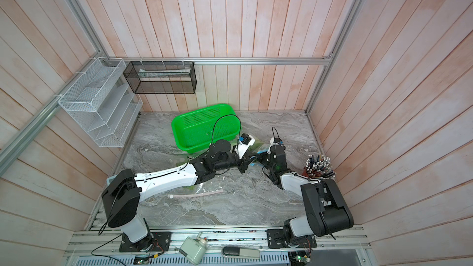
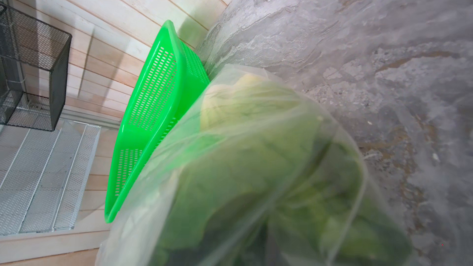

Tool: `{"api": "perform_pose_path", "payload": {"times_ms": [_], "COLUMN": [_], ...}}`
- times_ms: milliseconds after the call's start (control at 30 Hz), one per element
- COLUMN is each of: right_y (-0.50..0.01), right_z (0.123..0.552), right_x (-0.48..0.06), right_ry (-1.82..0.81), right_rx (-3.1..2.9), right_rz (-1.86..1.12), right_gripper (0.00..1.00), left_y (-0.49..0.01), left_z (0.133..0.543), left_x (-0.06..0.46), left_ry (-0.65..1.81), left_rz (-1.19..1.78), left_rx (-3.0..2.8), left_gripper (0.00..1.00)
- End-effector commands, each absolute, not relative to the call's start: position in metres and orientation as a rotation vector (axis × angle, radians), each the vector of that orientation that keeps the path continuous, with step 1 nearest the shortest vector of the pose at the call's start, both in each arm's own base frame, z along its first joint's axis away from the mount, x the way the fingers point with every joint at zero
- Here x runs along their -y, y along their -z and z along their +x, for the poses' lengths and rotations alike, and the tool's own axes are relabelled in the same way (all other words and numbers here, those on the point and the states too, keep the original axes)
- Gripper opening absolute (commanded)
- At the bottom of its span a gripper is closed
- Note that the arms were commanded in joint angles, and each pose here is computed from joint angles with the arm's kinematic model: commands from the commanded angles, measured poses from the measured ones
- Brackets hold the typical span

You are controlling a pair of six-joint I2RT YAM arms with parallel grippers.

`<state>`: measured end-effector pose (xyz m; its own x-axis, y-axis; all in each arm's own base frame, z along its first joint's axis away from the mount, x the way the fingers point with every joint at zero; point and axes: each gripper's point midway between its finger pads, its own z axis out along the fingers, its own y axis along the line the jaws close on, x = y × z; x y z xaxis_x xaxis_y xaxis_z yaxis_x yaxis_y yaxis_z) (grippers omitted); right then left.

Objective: Open the zip-top bag and take out the chinese cabbages
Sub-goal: Pick up the Chinese cabbage from the zipper food storage bag.

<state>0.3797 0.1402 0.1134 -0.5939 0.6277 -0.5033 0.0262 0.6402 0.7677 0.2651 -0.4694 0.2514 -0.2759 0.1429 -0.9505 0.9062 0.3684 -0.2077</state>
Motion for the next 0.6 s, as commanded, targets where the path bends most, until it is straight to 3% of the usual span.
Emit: {"api": "perform_pose_path", "payload": {"times_ms": [0,100,333,433,500,567], "right_y": [-0.113,-0.107,-0.101,-0.101,-0.101,-0.102], "right_z": [0.390,0.393,0.390,0.386,0.382,0.378], "right_x": [-0.136,-0.138,-0.143,-0.138,-0.133,-0.129], "right_ry": [-0.930,-0.953,-0.999,-1.001,-1.015,-1.022], "right_rx": [-2.038,-2.045,-2.070,-2.072,-2.072,-2.077], "right_rz": [0.495,0.481,0.423,0.407,0.395,0.379], "right_gripper": [0.23,0.13,0.00,0.00,0.00,0.00], "left_y": [-0.283,-0.286,-0.287,-0.290,-0.290,-0.292], "left_z": [0.251,0.252,0.258,0.258,0.275,0.283], "left_x": [0.471,0.467,0.457,0.452,0.438,0.428], "left_ry": [1.113,1.123,1.090,1.078,1.039,1.006], "left_rz": [0.939,0.921,0.895,0.876,0.830,0.793], "left_rx": [-1.575,-1.567,-1.571,-1.565,-1.577,-1.583], "left_gripper": [0.00,0.00,0.01,0.16,0.41,0.59]}}
